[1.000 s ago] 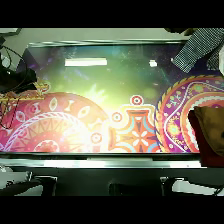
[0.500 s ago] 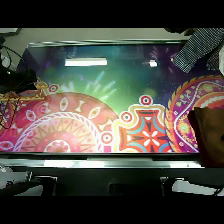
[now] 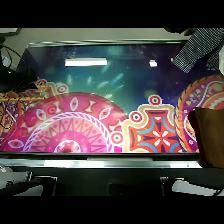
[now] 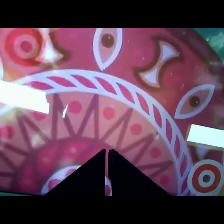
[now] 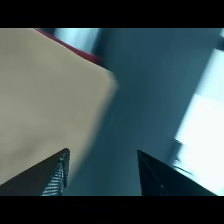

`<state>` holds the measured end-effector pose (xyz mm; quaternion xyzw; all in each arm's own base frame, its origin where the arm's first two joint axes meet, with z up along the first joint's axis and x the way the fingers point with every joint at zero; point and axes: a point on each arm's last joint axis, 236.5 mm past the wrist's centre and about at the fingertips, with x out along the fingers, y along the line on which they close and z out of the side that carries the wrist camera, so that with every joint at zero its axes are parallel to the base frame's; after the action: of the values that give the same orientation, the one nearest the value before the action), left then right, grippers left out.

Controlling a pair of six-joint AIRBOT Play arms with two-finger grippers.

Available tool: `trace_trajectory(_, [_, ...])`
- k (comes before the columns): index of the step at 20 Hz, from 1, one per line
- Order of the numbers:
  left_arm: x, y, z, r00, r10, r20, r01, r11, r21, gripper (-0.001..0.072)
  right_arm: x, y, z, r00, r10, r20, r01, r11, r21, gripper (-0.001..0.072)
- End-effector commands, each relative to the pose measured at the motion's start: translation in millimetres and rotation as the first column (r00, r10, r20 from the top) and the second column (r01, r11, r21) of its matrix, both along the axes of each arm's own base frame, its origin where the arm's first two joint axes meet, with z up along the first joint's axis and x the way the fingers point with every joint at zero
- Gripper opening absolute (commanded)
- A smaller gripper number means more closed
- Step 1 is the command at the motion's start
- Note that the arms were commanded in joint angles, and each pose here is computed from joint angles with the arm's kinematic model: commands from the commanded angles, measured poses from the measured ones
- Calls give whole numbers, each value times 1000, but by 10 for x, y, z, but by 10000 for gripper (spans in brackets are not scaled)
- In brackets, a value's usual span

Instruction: Fold the clothes and pants, and hang the long-sleeved shirts on hangers.

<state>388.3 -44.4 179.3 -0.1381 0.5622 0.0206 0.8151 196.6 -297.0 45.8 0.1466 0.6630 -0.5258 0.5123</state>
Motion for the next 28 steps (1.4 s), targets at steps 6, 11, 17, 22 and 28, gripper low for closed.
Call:
trace_trajectory(6, [54,2,-275,984,-179,21,177,981,75,17,2400,2006,947,446,335,830,-692,717,83,128])
trace_trajectory(11, [-407,19,-507,969,-248,7,246,964,100,17,2161,3627,737,223,702,677,-970,229,82,32])
trace_trajectory(17, [-594,27,-374,969,-247,22,244,965,101,18,2064,4409,758,34,766,642,-999,31,16,32])
trace_trajectory(22, [-591,27,-390,969,-248,16,245,964,100,18,2021,4419,744,54,763,644,-999,40,36,33])
trace_trajectory(28, [-591,27,-390,969,-248,16,245,964,100,18,2020,4418,744,54,763,644,-999,40,37,33])
